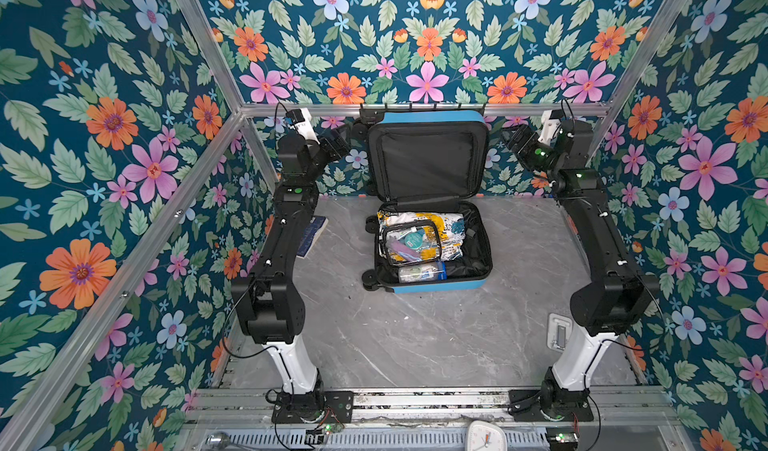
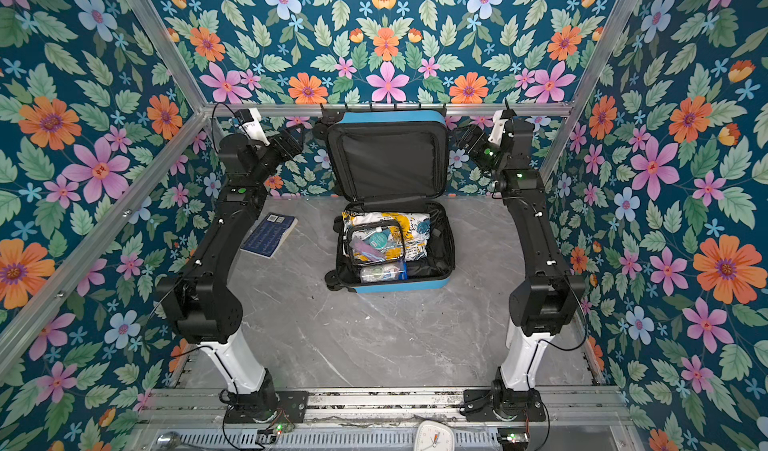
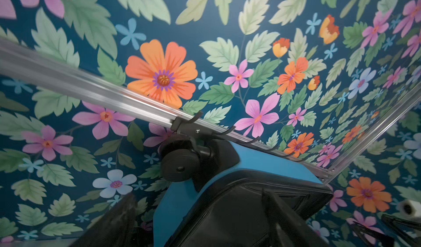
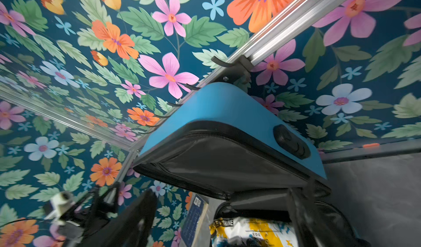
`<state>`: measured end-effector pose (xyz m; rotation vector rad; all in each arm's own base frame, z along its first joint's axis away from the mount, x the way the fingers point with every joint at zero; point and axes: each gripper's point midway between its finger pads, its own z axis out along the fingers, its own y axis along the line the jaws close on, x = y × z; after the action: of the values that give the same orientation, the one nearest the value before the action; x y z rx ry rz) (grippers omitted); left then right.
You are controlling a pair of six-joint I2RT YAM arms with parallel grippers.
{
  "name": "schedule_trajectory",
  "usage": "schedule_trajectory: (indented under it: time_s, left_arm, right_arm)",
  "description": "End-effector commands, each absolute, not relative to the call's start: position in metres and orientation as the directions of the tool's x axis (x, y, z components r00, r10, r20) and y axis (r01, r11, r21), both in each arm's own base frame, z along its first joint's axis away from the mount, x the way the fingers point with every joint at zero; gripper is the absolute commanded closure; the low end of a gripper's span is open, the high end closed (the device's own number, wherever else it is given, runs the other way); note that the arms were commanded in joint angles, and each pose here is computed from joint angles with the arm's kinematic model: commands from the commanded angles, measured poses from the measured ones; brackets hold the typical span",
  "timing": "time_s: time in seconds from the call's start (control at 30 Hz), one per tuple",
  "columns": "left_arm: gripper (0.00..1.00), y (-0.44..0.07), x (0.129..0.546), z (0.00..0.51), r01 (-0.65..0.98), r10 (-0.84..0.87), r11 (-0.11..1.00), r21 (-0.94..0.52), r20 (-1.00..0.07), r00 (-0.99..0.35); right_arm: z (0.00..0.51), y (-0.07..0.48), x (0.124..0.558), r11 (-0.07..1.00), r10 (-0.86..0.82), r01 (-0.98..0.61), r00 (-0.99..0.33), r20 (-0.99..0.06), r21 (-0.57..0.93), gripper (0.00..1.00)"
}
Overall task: Pack the luggage
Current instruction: 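Open both grippers and raise both arms toward the suitcase lid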
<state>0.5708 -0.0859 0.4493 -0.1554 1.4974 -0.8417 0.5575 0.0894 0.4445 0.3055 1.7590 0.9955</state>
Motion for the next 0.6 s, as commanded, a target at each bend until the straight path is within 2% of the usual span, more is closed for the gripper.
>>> schedule_trajectory:
  time_s: [0.0, 0.2, 0.57]
  left_arm:
    - [0.14, -0.103, 0.571, 0.461, 0.516, -0.676, 0.500, -0.695, -0.686, -0.270]
    - [0.16, -0.117, 0.587, 0.451, 0.572, -0.712, 0.354, -0.740, -0.610, -0.348]
    - [0.16, -0.151, 0.599, 0.448, 0.632, -0.709, 0.249, -0.734, -0.582, -0.398]
  right_arm:
    - [0.453, 0.093, 0.567, 0.543, 0.655, -0.273, -0.454, -0.603, 0.795, 0.10]
    - [0.452, 0.101, 0.597, 0.462, 0.673, -0.309, -0.488, -0.556, 0.831, 0.08]
    - [0.431, 0.106, 0.636, 0.371, 0.700, -0.313, -0.525, -0.484, 0.874, 0.08]
